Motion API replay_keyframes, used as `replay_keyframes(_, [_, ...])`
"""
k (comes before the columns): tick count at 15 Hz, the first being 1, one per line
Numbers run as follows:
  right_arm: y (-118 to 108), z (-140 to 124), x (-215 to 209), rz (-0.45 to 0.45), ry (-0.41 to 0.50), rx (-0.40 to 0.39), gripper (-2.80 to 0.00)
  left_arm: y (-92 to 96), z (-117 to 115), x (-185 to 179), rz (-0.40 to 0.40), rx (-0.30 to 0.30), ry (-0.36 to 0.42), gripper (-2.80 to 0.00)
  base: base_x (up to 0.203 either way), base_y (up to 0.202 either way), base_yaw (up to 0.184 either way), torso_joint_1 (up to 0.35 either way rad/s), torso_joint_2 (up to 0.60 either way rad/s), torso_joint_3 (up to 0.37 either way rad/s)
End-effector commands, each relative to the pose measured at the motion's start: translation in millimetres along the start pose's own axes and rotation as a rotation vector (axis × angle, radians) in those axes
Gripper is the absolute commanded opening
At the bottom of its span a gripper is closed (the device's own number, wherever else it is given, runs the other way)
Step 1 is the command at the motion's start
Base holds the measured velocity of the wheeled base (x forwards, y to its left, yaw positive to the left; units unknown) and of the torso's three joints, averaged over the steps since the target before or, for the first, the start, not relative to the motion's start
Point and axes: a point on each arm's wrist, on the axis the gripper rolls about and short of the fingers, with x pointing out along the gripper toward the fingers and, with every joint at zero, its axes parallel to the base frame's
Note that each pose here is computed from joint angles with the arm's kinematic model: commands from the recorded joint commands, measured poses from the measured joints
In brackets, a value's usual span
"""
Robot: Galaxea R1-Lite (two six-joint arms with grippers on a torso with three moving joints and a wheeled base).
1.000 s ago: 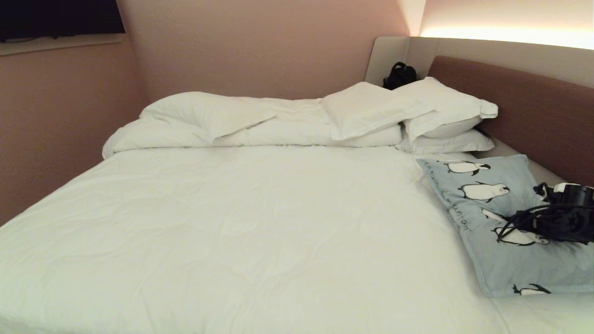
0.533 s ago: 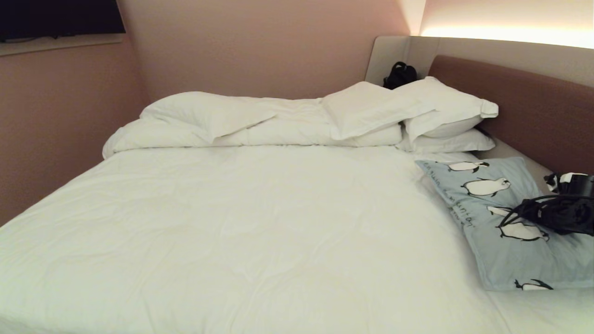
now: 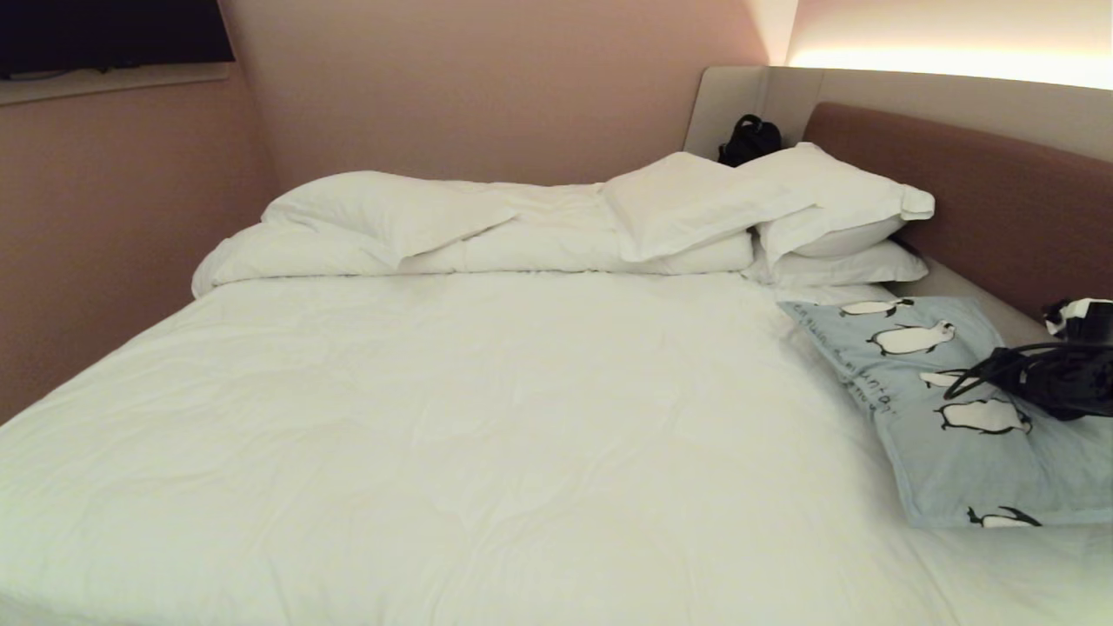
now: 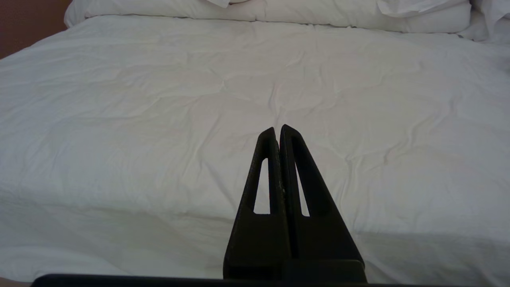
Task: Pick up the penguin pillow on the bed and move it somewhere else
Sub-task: Pick up the pillow
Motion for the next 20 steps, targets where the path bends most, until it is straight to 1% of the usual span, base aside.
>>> replay_keyframes(1, [9, 21, -19, 0.018, -0.059, 0.016, -2.80, 0.0, 0, 0, 0.000, 0.000, -0.002, -2.80, 0.000, 0.000, 0.000, 0.000, 0.00, 0.000])
replay_keyframes(2, [10, 23, -22, 0.021, -0.063, 0.021, -2.80, 0.0, 0, 0, 0.000, 0.000, -0.002, -2.80, 0.000, 0.000, 0.000, 0.000, 0.00, 0.000])
replay_keyframes(4, [16, 36, -37, 0.031, -0.080, 0.024, -2.80, 0.0, 0, 0, 0.000, 0.000, -0.002, -2.80, 0.000, 0.000, 0.000, 0.000, 0.00, 0.000])
replay_keyframes(6, [22, 40, -43, 0.038, -0.080, 0.025, -2.80, 0.0, 0, 0, 0.000, 0.000, -0.002, -2.80, 0.000, 0.000, 0.000, 0.000, 0.00, 0.000])
replay_keyframes(11, [49, 68, -87, 0.074, -0.126, 0.020, -2.80, 0.0, 0, 0, 0.000, 0.000, -0.002, -2.80, 0.000, 0.000, 0.000, 0.000, 0.00, 0.000])
replay_keyframes(16, [66, 93, -142, 0.086, -0.174, 0.007, -2.80, 0.0, 0, 0, 0.000, 0.000, 0.000, -2.80, 0.000, 0.000, 0.000, 0.000, 0.00, 0.000])
replay_keyframes(20, [78, 100, -177, 0.097, -0.184, -0.001, -2.80, 0.0, 0, 0, 0.000, -0.002, -0.002, -2.80, 0.000, 0.000, 0.000, 0.000, 0.00, 0.000])
